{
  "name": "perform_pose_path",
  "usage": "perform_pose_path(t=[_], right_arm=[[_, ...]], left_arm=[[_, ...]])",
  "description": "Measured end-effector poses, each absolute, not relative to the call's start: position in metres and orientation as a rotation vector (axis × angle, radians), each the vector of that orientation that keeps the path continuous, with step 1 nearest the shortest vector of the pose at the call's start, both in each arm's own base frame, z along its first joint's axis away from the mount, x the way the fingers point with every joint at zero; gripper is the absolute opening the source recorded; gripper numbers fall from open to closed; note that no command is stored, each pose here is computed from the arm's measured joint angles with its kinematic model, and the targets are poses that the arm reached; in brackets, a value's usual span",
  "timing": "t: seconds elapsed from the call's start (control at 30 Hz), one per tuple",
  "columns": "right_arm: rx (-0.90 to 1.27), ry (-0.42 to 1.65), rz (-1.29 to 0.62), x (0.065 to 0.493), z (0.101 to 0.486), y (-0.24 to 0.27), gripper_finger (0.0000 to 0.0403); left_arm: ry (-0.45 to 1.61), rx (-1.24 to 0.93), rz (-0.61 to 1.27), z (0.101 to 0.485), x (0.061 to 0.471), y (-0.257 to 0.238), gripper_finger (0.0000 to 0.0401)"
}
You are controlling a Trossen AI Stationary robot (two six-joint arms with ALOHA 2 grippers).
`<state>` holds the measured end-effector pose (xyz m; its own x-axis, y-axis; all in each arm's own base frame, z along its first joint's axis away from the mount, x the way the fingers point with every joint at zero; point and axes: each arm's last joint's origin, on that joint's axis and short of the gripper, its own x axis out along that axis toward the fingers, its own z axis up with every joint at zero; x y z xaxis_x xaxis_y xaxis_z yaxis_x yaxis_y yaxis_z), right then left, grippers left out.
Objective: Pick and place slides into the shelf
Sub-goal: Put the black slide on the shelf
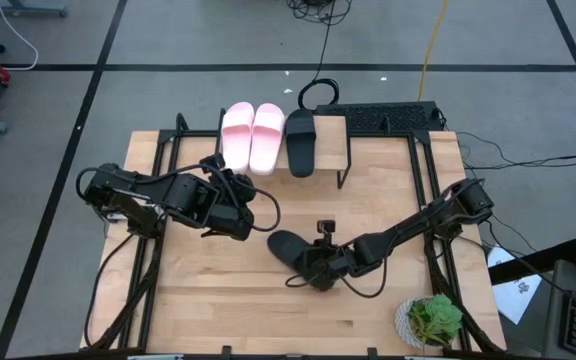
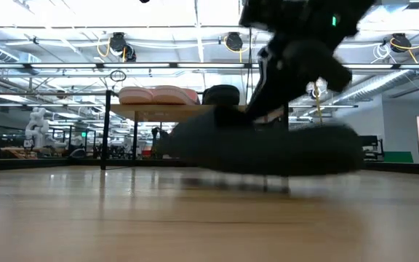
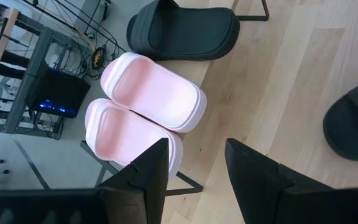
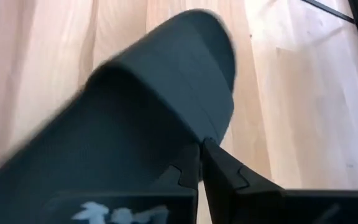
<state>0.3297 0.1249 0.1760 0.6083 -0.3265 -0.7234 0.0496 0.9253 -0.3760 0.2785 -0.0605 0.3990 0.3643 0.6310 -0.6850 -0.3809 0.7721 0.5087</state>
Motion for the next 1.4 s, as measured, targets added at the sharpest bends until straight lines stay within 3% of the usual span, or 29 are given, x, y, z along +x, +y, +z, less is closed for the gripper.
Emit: perform_pose_path(t=[0.43, 0.8, 1.1, 1.4], right_arm=[[-0.204, 0.962, -0.314, 0.33, 0.24, 0.142, 0.0], [-0.276, 0.869, -0.447, 0.323, 0.321, 0.149, 0.0], [-0.357, 0.817, -0.651, 0.321, 0.376, 0.109, 0.0], [-0.327, 0.857, -0.864, 0.336, 0.385, 0.033, 0.0]], left_arm=[[0.997, 0.277, 0.672, 0.399, 0.279, -0.06, 0.0161], [0.997, 0.319, 0.673, 0.4, 0.278, -0.059, 0.0161], [0.998, 0.351, 0.725, 0.404, 0.277, -0.043, 0.0161], [1.055, 0.407, 0.754, 0.404, 0.28, -0.021, 0.0161]])
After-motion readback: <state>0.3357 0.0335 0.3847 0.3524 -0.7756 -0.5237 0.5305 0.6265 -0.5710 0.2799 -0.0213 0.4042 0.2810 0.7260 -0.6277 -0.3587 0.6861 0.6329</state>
